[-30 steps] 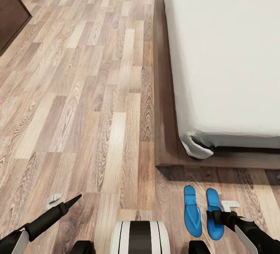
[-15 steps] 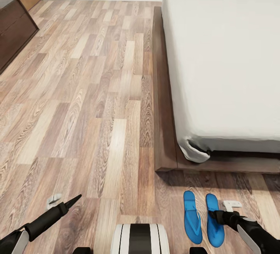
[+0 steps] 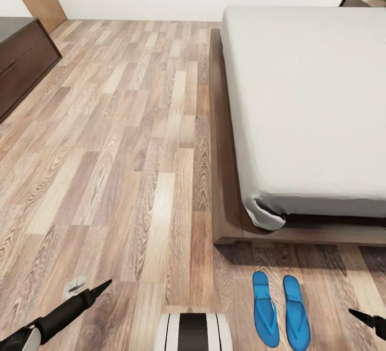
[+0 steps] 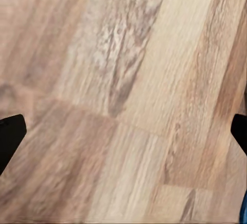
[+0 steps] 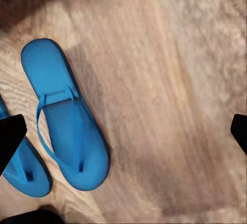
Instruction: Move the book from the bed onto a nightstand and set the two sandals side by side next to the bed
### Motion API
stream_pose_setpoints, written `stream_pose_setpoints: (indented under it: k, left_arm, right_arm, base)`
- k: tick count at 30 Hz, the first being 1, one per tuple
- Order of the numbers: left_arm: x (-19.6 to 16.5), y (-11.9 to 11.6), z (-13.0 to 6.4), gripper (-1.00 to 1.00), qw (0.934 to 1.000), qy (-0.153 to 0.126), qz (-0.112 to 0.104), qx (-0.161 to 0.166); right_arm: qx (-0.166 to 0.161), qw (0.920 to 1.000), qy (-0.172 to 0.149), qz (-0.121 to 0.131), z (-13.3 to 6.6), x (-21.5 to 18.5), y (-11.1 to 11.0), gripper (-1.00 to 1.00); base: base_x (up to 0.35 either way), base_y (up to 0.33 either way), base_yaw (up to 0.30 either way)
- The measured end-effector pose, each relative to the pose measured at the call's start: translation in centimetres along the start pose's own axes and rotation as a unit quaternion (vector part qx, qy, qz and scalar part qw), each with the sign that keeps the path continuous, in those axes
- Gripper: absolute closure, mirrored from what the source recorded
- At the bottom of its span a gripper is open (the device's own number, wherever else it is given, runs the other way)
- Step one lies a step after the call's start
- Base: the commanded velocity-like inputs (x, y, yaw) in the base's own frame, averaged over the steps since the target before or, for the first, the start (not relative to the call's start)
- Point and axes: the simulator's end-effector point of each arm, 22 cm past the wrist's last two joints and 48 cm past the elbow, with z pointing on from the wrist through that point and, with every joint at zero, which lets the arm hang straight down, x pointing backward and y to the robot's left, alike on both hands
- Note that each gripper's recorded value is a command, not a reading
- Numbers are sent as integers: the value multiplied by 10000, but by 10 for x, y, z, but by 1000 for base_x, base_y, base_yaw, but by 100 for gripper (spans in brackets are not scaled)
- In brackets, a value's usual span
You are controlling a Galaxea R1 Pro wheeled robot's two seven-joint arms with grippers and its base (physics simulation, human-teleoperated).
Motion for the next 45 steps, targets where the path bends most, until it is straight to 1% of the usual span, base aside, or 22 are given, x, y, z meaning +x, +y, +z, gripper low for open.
stream_pose_setpoints:
  k: [1, 2, 3, 5, 7, 10, 32, 34, 36, 42, 45]
  left_arm:
    - [5, 3, -1, -100, 10000, -3, 28, -31]
    - [14, 7, -2, -100, 10000, 2, 33, -72]
    - [22, 11, -3, -100, 9999, 9, 33, -111]
    - [31, 14, -5, -100, 9999, -23, 63, -150]
    - [35, 16, -6, -100, 9997, -102, 140, -172]
    - [34, 13, -7, -100, 9996, -165, 189, -155]
    - [3, -14, -16, -100, 9980, -515, 359, 85]
    - [0, -17, -17, -100, 9977, -546, 375, 105]
    - [-3, -19, -18, -100, 9975, -577, 390, 126]
    - [-11, -27, -21, -100, 9967, -668, 434, 177]
    - [-14, -32, -21, -100, 9962, -710, 444, 221]
  right_arm:
    - [148, 9998, 4, 121, -11, 8, -16, -100]
    - [281, 9995, -51, 152, -20, 13, -29, -100]
    - [377, 9991, -128, 121, -26, 15, -38, -100]
    - [440, 9987, -249, 46, -31, 16, -43, -100]
    - [384, 9988, -314, 13, -25, 26, -35, -100]
    - [292, 9989, -362, 18, -19, 31, -25, -100]
    - [44, 9975, -707, -53, -28, 12, -2, -100]
    - [8, 9974, -723, -48, -26, 13, 3, -100]
    - [-73, 9974, -720, -33, -21, 16, 12, -100]
    - [-167, 9966, -808, -36, -21, 12, 22, -100]
    - [-245, 9962, -834, -26, -19, 13, 30, -100]
  base:
    - [0, 0, 0]
    - [0, 0, 0]
    - [0, 0, 0]
    - [0, 0, 0]
    - [0, 0, 0]
    - [0, 0, 0]
    - [0, 0, 0]
    - [0, 0, 0]
    - [0, 0, 0]
    - [0, 0, 0]
    - [0, 0, 0]
